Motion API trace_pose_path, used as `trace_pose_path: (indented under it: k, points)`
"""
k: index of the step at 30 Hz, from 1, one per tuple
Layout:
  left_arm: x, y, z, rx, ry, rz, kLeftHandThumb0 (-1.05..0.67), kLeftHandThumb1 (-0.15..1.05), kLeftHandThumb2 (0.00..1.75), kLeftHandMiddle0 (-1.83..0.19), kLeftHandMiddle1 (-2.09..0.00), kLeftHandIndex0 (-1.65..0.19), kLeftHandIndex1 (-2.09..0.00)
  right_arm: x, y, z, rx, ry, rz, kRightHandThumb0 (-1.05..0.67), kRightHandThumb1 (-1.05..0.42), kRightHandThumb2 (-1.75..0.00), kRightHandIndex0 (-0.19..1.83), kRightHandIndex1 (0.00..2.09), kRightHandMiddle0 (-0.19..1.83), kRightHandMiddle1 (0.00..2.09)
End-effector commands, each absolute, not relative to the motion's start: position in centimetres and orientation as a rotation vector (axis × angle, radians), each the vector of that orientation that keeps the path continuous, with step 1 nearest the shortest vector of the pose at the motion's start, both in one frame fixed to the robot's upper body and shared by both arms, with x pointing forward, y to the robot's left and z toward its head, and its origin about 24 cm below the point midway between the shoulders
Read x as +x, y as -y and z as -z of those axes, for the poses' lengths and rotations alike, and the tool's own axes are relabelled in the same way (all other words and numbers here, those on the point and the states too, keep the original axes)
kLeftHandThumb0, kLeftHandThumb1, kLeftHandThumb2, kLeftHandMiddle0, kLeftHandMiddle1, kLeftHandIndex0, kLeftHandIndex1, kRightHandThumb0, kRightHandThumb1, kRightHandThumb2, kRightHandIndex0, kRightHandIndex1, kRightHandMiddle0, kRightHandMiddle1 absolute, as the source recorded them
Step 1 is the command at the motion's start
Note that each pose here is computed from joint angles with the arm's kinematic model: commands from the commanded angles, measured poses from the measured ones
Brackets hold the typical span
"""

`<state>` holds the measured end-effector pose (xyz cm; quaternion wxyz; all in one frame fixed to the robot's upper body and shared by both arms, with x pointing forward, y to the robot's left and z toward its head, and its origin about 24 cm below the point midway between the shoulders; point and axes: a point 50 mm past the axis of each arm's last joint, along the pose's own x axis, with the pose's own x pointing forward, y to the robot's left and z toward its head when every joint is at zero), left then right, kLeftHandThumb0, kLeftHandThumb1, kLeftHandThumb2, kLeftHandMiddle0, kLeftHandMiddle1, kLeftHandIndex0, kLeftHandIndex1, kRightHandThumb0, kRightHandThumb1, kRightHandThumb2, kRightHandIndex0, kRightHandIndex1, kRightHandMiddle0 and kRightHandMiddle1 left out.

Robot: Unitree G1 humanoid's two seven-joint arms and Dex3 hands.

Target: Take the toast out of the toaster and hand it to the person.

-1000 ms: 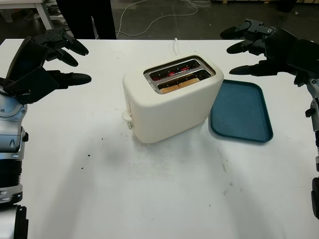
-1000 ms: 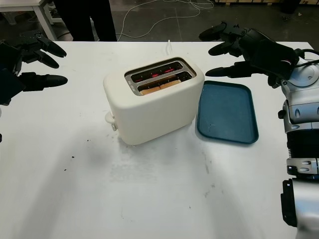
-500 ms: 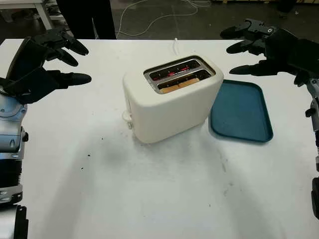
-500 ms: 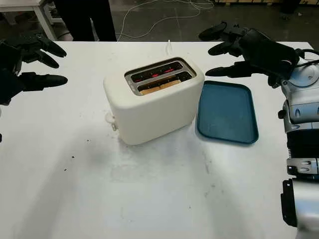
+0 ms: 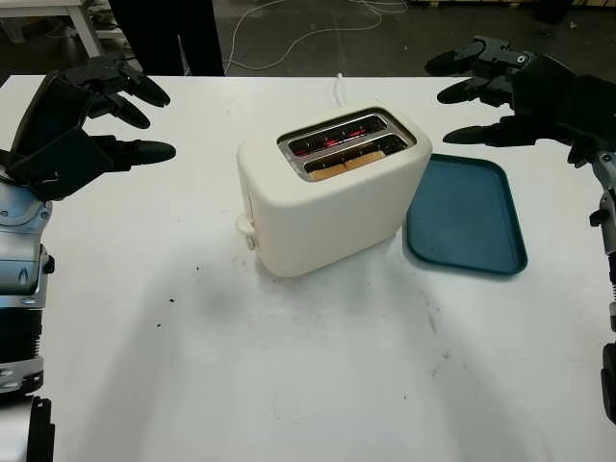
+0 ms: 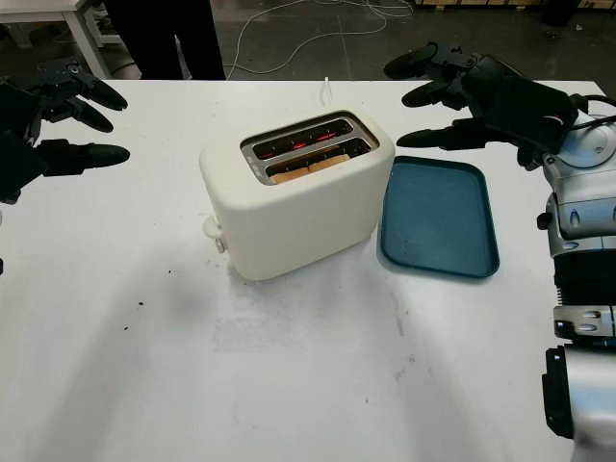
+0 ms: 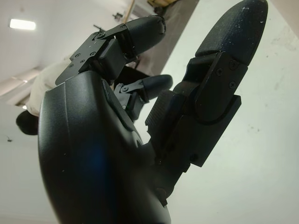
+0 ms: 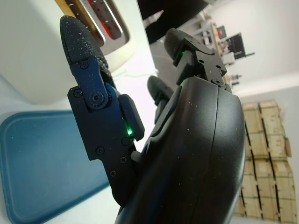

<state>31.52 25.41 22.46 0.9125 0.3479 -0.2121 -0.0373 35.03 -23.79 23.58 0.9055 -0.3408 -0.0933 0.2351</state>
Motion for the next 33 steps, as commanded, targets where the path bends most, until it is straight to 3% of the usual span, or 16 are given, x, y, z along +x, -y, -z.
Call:
trace_pose_path:
  k: [1,33]
  points:
    - [31.39,-25.44,-22.73,0.722,0.454,0.069,-1.05,0.73,0.01,-0.48,-1.27,-0.51,-1.10,35.00,23.64,-23.81,-0.708,0.207,-0.479,-0.74,-0.78,0.00,0.00,0.81,0.05,0.67]
    - [31.52,-25.43,-22.58,0.721,0.458,0.072,-1.05,0.74,0.00,-0.47,-1.27,-0.50,-1.11,35.01,23.66,-23.83,-0.699,0.199,-0.483,-0.73,-0.78,0.00,0.00,0.81,0.03,0.69]
